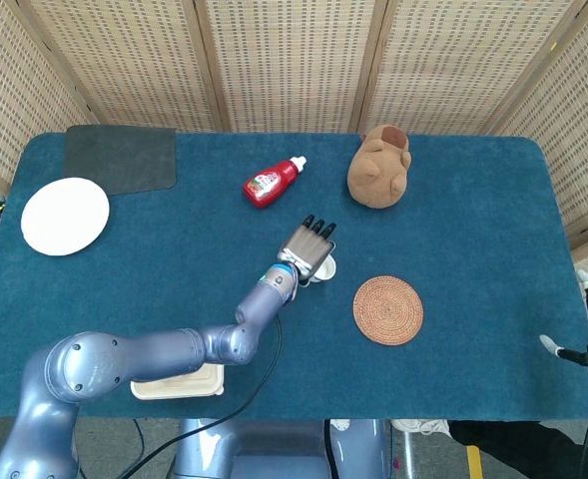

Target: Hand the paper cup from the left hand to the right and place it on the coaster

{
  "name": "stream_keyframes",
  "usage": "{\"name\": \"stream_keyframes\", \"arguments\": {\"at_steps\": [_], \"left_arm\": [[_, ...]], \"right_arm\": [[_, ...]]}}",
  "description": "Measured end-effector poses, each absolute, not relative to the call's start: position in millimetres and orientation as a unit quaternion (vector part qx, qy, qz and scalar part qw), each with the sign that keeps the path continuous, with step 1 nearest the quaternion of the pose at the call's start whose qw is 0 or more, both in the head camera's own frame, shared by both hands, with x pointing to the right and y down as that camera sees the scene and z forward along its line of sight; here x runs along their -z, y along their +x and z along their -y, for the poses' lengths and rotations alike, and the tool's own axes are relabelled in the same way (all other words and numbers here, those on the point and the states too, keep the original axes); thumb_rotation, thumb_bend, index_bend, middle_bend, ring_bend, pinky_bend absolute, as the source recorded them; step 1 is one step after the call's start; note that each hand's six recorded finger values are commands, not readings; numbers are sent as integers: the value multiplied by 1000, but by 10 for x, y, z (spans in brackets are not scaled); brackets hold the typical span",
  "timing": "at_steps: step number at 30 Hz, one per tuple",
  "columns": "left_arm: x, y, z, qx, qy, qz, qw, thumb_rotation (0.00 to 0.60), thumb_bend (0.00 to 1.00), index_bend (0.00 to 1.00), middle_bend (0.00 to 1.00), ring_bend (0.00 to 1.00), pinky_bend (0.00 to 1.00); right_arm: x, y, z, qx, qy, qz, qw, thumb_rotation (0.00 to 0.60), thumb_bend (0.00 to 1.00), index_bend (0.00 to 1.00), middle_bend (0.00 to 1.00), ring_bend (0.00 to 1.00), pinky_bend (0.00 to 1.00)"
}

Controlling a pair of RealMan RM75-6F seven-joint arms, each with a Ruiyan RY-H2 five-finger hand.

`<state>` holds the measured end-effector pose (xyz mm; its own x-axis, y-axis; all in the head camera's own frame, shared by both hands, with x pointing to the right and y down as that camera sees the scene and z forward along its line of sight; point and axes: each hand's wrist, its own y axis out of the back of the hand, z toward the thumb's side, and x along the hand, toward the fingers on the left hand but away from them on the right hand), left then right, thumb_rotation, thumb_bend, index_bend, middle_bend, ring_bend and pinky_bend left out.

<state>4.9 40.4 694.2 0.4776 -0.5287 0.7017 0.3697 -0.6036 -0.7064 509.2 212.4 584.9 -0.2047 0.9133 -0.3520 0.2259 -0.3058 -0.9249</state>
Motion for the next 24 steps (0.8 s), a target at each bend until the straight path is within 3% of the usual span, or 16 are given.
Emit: {"name": "stream_keyframes", "arguments": {"at_steps": [6, 16, 24], "left_arm": [[-7031, 38, -443, 511, -735, -43, 444, 600, 133, 0, 0, 0, 0], [-7024, -139, -391, 516, -741, -63, 425, 600, 124, 0, 0, 0, 0], [-6857, -602, -320, 507, -746, -107, 419, 600, 126, 0, 0, 0, 0]], "right_arm": [[-5838, 5123, -2130, -583, -556, 516, 292, 600, 14, 0, 0, 0, 0], [-5866, 5090, -2134, -583, -560, 510, 293, 600, 16, 0, 0, 0, 0], [-5864, 4995, -2126, -577, -569, 504, 301, 600, 15, 0, 0, 0, 0]]}}
